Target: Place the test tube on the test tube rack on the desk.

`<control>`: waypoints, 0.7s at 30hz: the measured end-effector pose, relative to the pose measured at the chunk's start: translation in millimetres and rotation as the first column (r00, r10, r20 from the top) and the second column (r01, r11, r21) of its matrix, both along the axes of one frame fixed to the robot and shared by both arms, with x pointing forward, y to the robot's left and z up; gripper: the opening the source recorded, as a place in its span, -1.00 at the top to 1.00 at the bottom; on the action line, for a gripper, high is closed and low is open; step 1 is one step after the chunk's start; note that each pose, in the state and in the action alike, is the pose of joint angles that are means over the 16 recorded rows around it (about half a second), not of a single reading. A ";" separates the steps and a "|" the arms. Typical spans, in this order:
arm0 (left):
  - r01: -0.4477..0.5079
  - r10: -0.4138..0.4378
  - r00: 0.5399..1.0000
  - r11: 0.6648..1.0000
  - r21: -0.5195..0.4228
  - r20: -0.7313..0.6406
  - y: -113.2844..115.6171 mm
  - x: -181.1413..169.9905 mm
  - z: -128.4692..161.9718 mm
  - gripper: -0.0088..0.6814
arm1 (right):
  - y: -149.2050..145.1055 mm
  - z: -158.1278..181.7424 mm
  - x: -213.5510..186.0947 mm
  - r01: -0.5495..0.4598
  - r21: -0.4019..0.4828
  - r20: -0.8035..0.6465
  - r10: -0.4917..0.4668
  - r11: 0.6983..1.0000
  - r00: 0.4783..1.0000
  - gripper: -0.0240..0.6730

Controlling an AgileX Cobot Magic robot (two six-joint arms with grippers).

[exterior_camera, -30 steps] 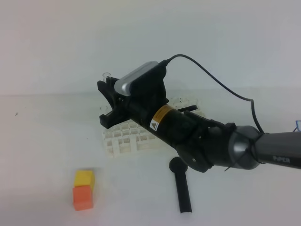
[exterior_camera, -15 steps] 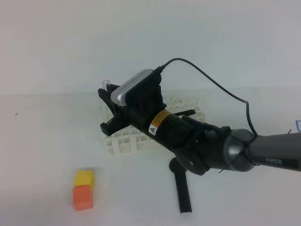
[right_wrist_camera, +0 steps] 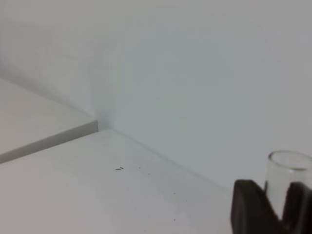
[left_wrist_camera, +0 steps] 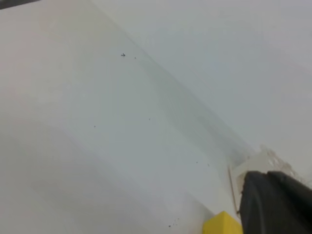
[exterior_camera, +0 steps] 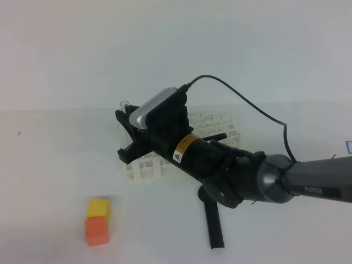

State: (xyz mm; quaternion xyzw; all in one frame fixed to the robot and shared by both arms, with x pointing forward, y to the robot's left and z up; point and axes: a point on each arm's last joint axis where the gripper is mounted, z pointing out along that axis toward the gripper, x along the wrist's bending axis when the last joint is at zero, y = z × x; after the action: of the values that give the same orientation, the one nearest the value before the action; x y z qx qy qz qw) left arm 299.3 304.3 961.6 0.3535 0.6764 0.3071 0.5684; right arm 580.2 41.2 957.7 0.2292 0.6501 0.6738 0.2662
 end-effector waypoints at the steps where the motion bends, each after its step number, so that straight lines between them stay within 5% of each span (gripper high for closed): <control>1: 0.000 0.000 1.000 1.000 -0.001 0.002 0.0 0.0 0.7 0.98 | 0.0 -0.2 0.0 0.000 0.000 -0.001 0.000 1.000 1.000 0.49; 14: 0.000 0.000 1.000 1.000 -0.003 0.008 0.0 -0.1 2.8 0.98 | -0.3 -0.2 0.4 0.005 0.003 -0.005 -0.005 1.000 1.000 0.30; 21: 0.000 0.000 1.000 1.000 -0.003 0.008 0.0 -0.1 2.8 0.98 | -1.3 4.2 -0.1 0.010 -0.037 -0.016 -0.010 0.999 1.000 0.41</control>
State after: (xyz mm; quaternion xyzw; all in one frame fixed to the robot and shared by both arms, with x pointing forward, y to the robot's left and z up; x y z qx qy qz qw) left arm 299.2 304.3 964.4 0.3513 0.6746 0.3075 0.5718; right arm 580.1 40.0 961.9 0.2327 0.6634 0.6585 0.2686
